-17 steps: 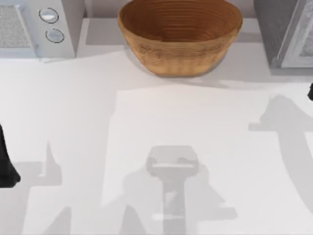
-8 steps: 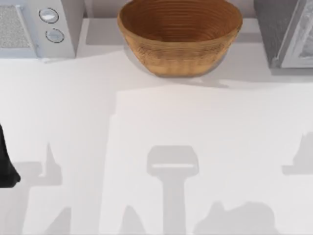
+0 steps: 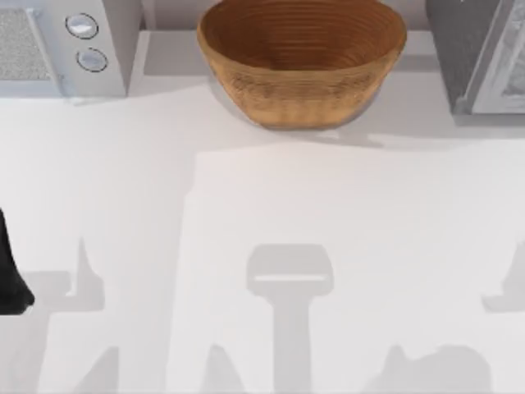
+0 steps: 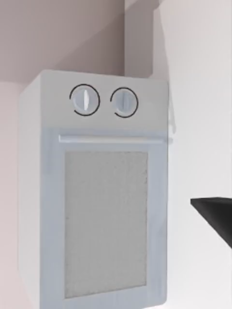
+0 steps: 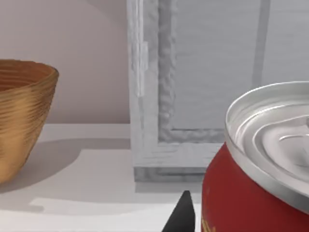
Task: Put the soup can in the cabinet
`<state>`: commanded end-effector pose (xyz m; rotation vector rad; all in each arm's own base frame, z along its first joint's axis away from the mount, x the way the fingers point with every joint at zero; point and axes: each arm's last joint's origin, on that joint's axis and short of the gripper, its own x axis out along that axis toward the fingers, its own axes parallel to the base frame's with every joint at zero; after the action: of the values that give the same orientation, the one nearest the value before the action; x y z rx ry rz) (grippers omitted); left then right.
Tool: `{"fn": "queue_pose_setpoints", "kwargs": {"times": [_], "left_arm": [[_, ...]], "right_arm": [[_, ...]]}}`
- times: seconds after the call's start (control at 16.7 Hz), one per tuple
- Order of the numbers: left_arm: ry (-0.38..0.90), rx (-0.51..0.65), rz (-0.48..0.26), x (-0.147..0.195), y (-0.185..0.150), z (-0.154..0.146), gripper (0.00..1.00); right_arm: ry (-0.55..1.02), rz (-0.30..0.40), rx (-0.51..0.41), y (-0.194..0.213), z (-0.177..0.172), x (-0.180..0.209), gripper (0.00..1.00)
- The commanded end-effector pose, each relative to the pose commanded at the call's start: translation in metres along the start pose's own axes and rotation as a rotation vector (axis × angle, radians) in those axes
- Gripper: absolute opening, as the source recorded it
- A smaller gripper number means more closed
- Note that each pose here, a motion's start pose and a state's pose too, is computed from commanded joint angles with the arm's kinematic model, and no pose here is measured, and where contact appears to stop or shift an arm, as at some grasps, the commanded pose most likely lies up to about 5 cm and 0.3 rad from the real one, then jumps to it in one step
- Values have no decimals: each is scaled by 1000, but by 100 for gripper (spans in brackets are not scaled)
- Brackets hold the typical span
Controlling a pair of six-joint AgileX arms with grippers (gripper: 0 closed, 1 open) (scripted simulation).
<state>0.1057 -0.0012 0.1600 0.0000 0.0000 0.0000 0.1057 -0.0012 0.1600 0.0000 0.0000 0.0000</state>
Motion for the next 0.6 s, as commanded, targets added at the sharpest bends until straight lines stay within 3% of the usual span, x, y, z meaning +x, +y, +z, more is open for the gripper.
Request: {"fn": "queue_pose_setpoints", "kwargs": {"times": [0.3, 0.6], "left_arm": [[0, 0, 0, 0, 0, 0, 100], [0, 0, 0, 0, 0, 0, 100]], "right_arm": [[-7, 2, 3, 0, 4, 0, 0], [-61, 5, 4, 2, 56, -4, 0]]}}
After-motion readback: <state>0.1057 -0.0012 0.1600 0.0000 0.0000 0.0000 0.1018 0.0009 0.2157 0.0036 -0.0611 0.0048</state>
